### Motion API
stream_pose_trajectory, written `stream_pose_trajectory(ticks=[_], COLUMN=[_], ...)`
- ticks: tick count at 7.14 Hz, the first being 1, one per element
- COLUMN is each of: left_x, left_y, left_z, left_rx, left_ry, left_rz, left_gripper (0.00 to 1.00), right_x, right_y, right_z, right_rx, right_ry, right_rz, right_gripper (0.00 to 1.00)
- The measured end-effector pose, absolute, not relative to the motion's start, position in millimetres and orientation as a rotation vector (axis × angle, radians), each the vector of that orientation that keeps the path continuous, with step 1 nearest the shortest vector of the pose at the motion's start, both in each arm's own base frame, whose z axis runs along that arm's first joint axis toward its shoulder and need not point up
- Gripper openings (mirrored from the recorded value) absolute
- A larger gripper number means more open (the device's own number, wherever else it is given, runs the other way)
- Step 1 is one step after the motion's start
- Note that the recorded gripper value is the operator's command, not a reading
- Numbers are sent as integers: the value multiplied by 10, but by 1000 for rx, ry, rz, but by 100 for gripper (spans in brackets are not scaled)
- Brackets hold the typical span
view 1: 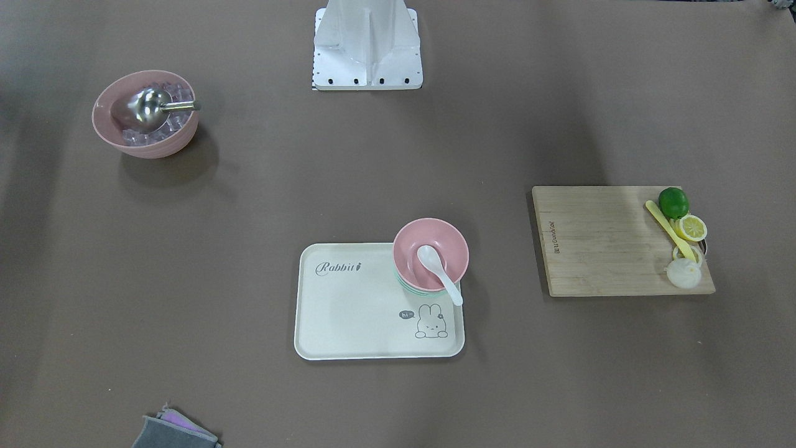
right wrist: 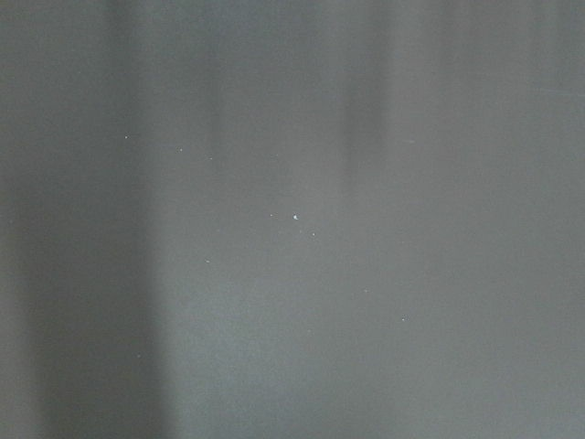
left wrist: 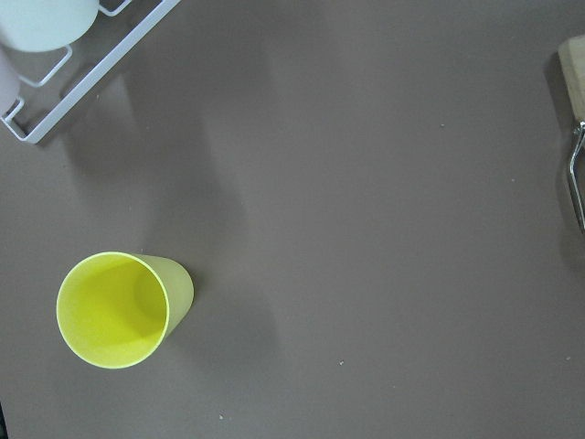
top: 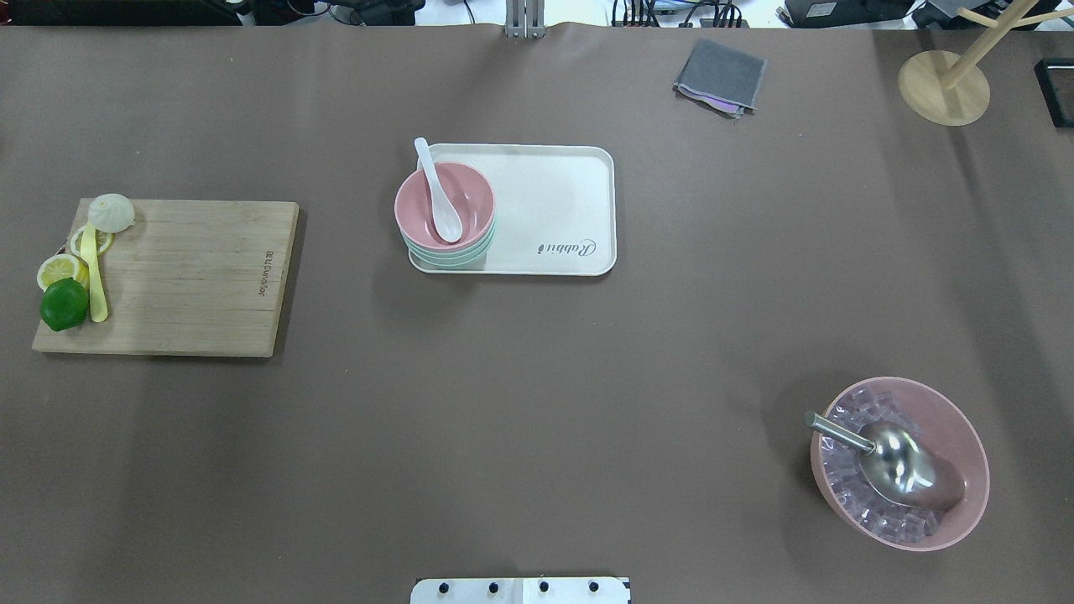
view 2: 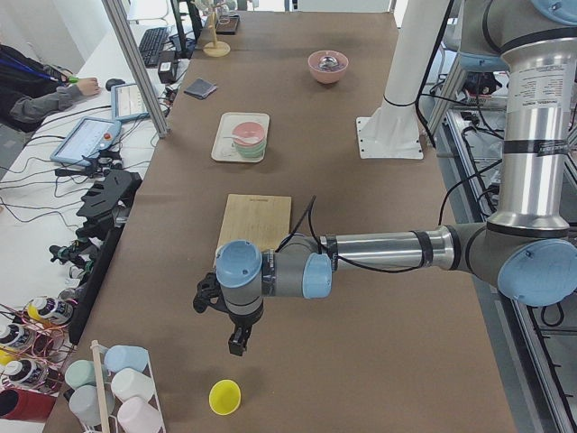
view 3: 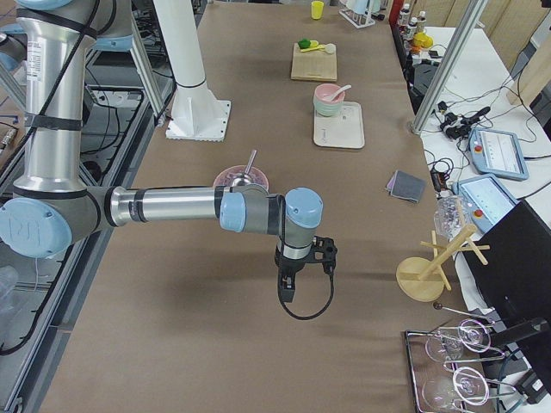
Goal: Stack pink bowl on green and place spoon
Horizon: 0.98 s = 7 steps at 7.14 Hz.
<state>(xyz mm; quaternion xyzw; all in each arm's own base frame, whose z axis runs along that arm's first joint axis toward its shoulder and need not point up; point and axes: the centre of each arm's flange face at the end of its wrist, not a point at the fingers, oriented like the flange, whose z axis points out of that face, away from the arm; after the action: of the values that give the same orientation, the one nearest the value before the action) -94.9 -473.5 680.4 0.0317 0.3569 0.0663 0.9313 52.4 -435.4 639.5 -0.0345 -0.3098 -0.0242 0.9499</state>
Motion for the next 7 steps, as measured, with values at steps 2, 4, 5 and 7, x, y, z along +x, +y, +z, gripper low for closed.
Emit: stream_pose_trajectory(ticks=[2,4,5,7], left_x=[-926,-921,-919,-911], left_y=[-4675,-4683,-4687,-4681], left_z=[6597,6399,6338,6317], left_rx=[5,38,55,61], left_ry=[759,754,752,751], left_rz=[99,119,127,131], left_gripper=[98,98,98,98], right_x=[523,525,527,527], right_y=[-4359,-4361,-4353,-4334], right_z=[6386,6363,6366,6382], right_rx=[-68,-64,-64,-68], right_ry=[-631,-628,-626,-627], right_rz=[-50,-51,-51,-48], right_gripper=[100,100,100,100])
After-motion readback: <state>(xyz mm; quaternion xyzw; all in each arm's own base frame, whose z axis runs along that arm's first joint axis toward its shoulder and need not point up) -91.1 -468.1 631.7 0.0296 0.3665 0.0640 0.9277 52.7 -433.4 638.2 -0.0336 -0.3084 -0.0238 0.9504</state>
